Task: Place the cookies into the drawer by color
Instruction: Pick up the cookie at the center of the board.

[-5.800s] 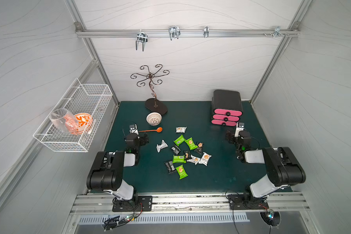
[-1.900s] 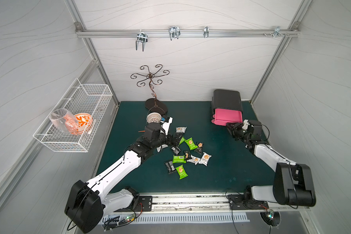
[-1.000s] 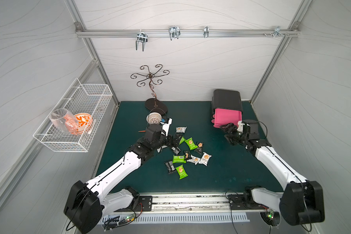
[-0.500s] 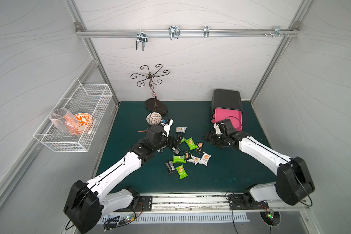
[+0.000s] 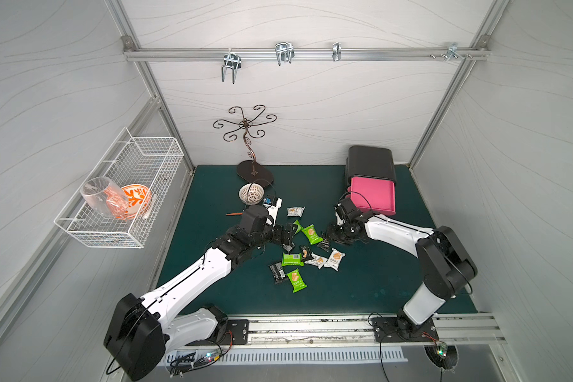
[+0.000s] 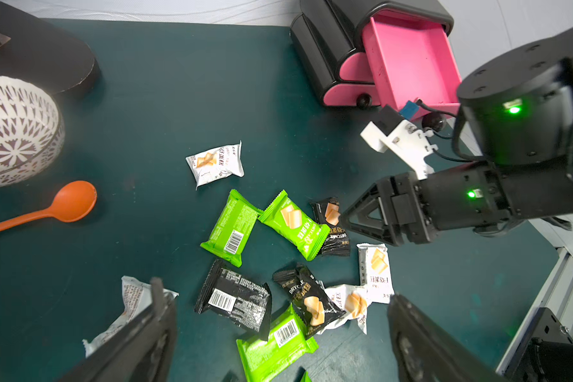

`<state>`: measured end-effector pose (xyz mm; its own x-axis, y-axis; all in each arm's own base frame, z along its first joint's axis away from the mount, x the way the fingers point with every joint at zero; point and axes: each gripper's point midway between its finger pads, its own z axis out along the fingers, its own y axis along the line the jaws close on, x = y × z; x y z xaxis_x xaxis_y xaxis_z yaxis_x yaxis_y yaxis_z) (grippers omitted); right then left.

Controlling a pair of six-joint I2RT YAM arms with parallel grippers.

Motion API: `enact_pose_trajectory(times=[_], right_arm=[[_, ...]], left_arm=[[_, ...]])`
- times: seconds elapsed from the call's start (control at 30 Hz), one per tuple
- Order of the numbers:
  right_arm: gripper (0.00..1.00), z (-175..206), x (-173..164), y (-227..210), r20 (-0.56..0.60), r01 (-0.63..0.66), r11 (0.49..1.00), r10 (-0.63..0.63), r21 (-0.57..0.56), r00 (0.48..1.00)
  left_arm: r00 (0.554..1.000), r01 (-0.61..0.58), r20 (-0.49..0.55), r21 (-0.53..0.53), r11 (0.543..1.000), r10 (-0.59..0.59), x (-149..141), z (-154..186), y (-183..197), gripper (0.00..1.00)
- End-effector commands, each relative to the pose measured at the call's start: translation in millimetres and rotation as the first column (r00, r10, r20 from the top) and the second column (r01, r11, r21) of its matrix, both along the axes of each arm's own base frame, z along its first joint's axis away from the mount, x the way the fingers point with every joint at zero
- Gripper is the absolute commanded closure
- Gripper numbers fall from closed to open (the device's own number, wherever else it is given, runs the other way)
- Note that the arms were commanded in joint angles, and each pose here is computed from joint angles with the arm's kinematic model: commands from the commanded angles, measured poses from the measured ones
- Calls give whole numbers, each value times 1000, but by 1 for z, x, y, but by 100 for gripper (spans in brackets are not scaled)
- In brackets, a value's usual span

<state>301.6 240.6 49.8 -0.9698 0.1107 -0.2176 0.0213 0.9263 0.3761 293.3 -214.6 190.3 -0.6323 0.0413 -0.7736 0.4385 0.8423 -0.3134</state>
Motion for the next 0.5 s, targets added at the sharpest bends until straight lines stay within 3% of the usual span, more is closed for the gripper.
enact_pose_trajectory(times=[0.0, 0.27, 0.47], right_arm=[[41, -6, 3, 2, -20, -7, 999, 6, -44, 1000], [38, -18, 10, 8, -27, -35, 994, 33, -107, 999], [41, -26, 12, -1, -32, -62, 963, 56, -263, 998]], left_arm=[[999, -6, 32, -24, 1000, 7, 2, 11, -1, 0], [999, 8, 46, -13, 1000, -7, 1, 10, -3, 1], [999, 11, 46, -8, 1000, -10, 0, 9, -4, 1]])
